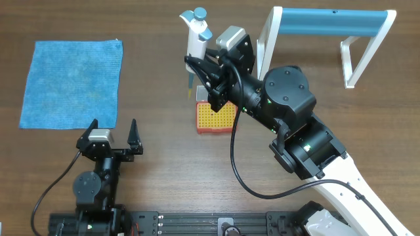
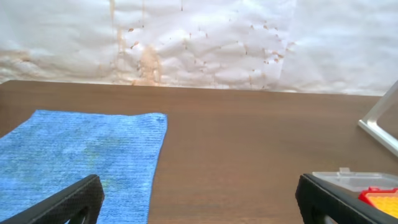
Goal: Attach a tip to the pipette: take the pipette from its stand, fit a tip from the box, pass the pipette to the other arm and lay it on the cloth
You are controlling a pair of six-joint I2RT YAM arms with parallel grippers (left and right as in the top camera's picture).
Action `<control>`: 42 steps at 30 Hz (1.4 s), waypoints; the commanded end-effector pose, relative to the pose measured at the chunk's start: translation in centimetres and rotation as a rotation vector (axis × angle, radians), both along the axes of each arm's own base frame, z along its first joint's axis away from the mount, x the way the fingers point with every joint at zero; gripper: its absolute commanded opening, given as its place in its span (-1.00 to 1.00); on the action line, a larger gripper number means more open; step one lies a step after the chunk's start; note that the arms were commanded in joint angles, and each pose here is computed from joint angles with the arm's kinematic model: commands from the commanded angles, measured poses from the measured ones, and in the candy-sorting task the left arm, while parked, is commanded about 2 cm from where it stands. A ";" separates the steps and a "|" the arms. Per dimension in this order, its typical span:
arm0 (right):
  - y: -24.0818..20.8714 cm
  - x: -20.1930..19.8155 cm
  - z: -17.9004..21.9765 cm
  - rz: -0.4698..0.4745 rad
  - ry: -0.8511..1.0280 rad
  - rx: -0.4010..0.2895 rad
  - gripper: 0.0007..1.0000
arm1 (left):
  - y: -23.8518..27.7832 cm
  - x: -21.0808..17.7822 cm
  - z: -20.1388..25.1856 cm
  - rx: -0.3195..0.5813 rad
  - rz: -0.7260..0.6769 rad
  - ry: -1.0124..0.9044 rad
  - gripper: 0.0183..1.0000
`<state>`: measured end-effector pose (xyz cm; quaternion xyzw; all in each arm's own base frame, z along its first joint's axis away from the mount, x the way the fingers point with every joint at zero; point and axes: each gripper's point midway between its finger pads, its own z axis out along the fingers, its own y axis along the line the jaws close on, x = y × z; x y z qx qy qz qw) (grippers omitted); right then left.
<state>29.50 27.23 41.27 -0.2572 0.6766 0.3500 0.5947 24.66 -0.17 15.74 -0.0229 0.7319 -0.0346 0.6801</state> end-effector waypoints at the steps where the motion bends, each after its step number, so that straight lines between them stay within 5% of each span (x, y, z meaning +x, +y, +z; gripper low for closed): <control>1: 1.1 -1.0 -0.1 0.079 0.074 0.040 -0.85 | -4.0 -0.6 3.8 -0.304 -0.234 -0.113 1.00; 4: 1.6 -1.4 -0.9 0.123 0.101 0.028 -0.84 | -6.1 -2.1 8.1 -0.453 -0.403 -0.238 0.99; 6: 1.9 -1.8 -1.5 0.163 0.127 0.016 -0.85 | -7.2 -3.6 10.9 -0.472 -0.508 -0.331 0.99; 15: 0.3 -4.0 -4.2 0.375 0.283 -0.018 -0.85 | -9.6 -12.9 19.8 -0.284 -0.795 -0.814 0.99; 17: 0.2 -4.7 -4.8 0.409 0.302 -0.036 -0.85 | -9.5 -13.0 20.0 -0.375 -0.825 -0.782 0.99; 21: 0.1 -5.7 -6.0 0.450 0.316 -0.082 -0.85 | -7.8 -8.3 17.5 -0.799 -0.746 -0.498 0.99; 27: 0.4 -6.8 -5.8 0.521 0.302 -0.078 -0.85 | -7.6 -6.8 16.4 -0.872 -0.706 -0.399 0.99; 31: 0.2 -7.2 -6.4 0.533 0.326 -0.092 -0.85 | -8.0 -4.4 14.4 -1.037 -0.646 -0.174 0.99; 35: 0.2 -7.5 -6.8 0.536 0.351 -0.099 -0.84 | -8.9 -3.4 15.9 -1.037 -0.674 -0.088 0.99; 38: 0.2 -7.7 -6.7 0.553 0.353 -0.094 -0.85 | -10.3 -2.4 18.3 -0.946 -0.739 -0.038 1.00; 42: 0.4 -8.5 -6.4 0.599 0.358 -0.081 -0.84 | -14.4 -2.7 21.1 -0.810 -1.047 0.180 0.99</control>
